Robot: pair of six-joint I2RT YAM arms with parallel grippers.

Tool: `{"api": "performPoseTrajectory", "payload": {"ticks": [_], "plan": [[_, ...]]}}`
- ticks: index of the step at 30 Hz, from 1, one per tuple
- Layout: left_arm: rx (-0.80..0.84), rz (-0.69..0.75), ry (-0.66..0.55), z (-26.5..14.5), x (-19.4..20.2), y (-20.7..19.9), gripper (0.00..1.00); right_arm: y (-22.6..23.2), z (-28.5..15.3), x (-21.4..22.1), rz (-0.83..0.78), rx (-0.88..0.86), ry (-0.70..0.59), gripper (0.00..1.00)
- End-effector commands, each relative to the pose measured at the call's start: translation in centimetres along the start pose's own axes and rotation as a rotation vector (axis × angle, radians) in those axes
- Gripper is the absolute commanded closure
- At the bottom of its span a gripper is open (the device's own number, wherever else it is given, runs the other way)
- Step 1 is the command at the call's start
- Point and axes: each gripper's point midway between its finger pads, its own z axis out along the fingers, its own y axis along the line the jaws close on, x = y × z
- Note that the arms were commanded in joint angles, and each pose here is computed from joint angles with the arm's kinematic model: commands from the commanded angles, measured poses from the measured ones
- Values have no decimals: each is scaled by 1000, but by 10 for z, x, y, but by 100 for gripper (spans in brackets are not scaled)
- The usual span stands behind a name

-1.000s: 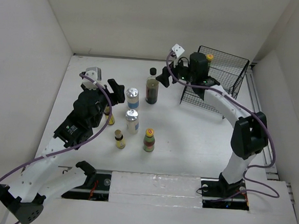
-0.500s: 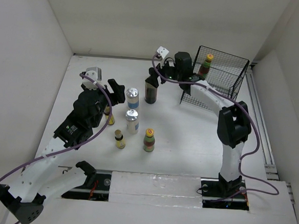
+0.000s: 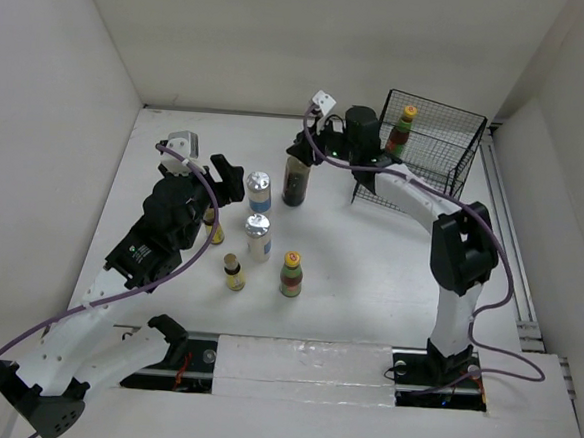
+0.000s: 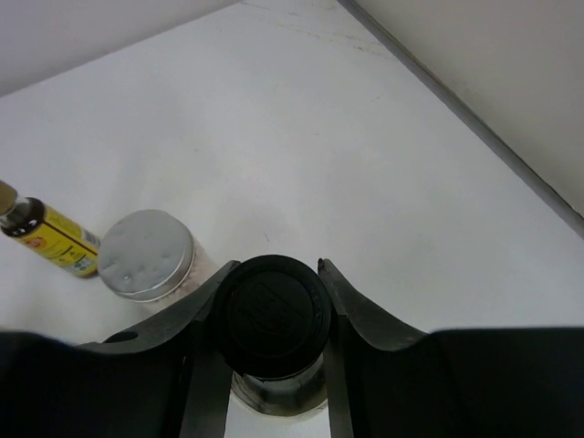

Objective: Organize the condiment bottles

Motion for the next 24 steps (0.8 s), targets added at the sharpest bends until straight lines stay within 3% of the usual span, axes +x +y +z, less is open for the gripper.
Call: {"api": "performPoseTrajectory", "payload": {"ticks": [1,5,9,16,24], "plan": [[28,-24,-42,0,-10,-5,30,4,-54,-143,-125,29,-354,76],[28,-24,-42,0,-10,-5,30,-9,-123,-221,-147,183,-509,77],[31,-28,-50,-3,-13,-5,30,-35,-190,-267,-149,373,-622,77],[41,-28,-45,-3,-12,-7,30,-99,-288,-296,-130,680,-698,79],[37,-24,-38,-1,-9,-7,30,-164,-335,-300,-111,845,-646,79]]}}
